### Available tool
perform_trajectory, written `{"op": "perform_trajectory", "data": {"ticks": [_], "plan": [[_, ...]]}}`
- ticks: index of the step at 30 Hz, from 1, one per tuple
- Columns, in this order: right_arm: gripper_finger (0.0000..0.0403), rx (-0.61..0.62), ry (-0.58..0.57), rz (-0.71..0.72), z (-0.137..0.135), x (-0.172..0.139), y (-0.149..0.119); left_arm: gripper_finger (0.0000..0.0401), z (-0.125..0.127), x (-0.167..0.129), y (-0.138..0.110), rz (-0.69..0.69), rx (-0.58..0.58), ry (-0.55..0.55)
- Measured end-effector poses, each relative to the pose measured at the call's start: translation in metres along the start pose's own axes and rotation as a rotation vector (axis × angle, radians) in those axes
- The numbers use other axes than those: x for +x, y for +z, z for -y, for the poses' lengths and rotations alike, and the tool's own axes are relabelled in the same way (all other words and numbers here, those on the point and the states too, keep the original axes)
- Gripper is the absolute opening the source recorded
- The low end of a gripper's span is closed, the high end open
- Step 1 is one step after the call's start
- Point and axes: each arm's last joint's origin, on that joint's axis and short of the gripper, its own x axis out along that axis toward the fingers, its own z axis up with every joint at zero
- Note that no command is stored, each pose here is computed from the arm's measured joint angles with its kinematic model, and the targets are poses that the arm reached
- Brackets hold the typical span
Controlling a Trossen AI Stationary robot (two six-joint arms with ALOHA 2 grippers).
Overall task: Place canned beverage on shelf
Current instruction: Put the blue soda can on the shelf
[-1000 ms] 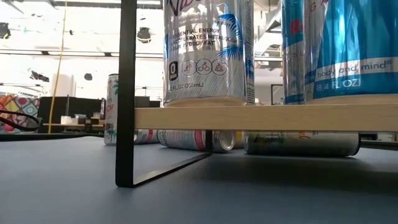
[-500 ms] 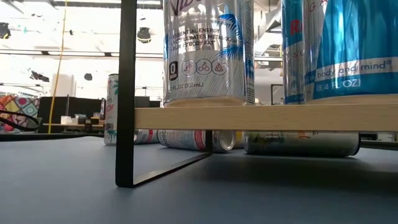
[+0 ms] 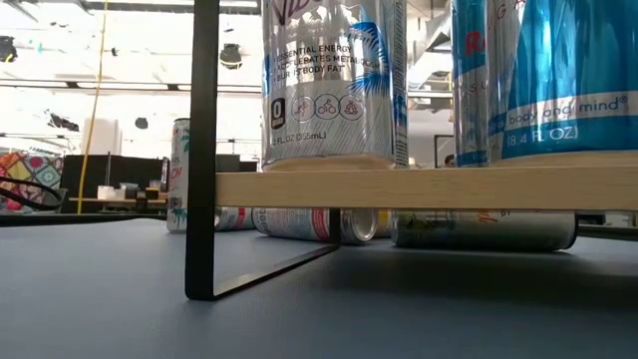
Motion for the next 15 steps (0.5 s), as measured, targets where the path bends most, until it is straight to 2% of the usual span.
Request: {"op": "perform_trajectory", "data": {"ticks": [15], "plan": [[0.0297,0.035,-0.029,0.015,0.013,0.001,0.001,0.0227,0.001,0.004,-0.001,-0.007,0.007,-0.035]]}}
